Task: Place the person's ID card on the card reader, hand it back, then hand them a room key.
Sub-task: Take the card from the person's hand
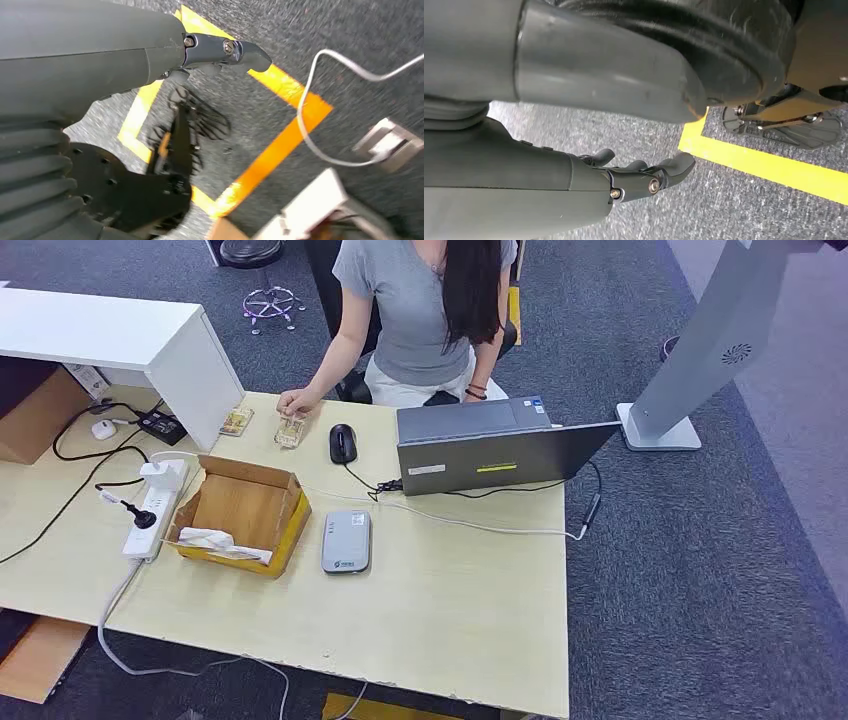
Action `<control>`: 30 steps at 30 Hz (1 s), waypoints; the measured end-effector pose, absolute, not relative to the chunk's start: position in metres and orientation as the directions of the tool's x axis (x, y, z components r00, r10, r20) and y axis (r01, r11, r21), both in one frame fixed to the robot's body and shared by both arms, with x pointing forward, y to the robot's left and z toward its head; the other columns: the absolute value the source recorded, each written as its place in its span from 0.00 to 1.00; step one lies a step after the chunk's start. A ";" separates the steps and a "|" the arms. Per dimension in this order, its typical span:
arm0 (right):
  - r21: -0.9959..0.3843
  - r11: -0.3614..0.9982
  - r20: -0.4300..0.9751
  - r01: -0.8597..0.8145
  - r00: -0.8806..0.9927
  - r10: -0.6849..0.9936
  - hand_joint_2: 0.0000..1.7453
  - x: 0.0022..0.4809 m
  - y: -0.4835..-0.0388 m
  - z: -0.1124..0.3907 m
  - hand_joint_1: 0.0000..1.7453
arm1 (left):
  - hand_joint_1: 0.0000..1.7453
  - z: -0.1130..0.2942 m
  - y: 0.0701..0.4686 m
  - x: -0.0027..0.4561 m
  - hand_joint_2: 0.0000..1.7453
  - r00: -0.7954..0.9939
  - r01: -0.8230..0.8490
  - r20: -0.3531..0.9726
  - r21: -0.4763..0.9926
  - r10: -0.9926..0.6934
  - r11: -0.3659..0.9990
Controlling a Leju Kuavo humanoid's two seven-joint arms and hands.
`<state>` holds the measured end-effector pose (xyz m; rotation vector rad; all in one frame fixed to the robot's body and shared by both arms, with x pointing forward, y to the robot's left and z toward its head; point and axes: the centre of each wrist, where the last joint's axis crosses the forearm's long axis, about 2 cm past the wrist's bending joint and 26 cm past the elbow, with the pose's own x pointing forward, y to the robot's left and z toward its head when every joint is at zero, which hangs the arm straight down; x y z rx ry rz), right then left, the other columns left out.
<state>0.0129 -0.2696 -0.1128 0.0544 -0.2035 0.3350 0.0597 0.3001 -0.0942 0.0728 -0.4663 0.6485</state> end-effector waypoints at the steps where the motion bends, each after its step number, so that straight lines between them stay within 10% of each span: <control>1: 0.020 0.946 0.208 -0.323 0.927 0.312 0.67 0.012 -0.270 -0.113 0.00 | 0.00 -0.095 0.299 0.059 0.67 0.709 -0.583 0.437 -0.077 0.553 0.809; 3: 0.020 0.954 0.210 -0.298 0.935 0.287 1.00 0.012 -0.271 -0.113 0.00 | 0.00 -0.096 0.297 0.058 1.00 0.742 -0.541 0.429 -0.071 0.515 0.838; 5: 0.018 0.963 0.213 -0.270 0.942 0.260 1.00 0.011 -0.272 -0.113 0.00 | 0.00 -0.096 0.295 0.056 1.00 0.770 -0.496 0.426 -0.067 0.474 0.866; 9: -0.002 0.967 0.217 -0.253 0.944 0.248 0.00 0.014 -0.275 -0.113 0.00 | 0.00 -0.092 0.298 0.060 0.00 0.745 -0.483 0.483 -0.085 0.460 0.871; 12: -0.025 0.968 0.226 -0.251 0.942 0.250 0.00 0.017 -0.276 -0.112 0.00 | 0.00 -0.086 0.303 0.067 0.00 0.697 -0.490 0.548 -0.109 0.463 0.865; 16: -0.058 0.966 0.238 -0.251 0.937 0.257 1.00 0.021 -0.278 -0.112 0.00 | 0.00 -0.075 0.307 0.077 0.00 0.614 -0.495 0.637 -0.149 0.466 0.856; 24: -0.122 0.959 0.251 -0.257 0.927 0.280 1.00 0.030 -0.279 -0.112 0.00 | 0.00 -0.043 0.316 0.095 0.00 0.399 -0.492 0.795 -0.234 0.456 0.838; 30: -0.273 0.902 0.253 -0.335 0.879 0.404 1.00 0.040 -0.280 -0.111 0.00 | 0.00 0.026 0.333 0.095 0.00 -0.099 -0.458 0.910 -0.401 0.402 0.794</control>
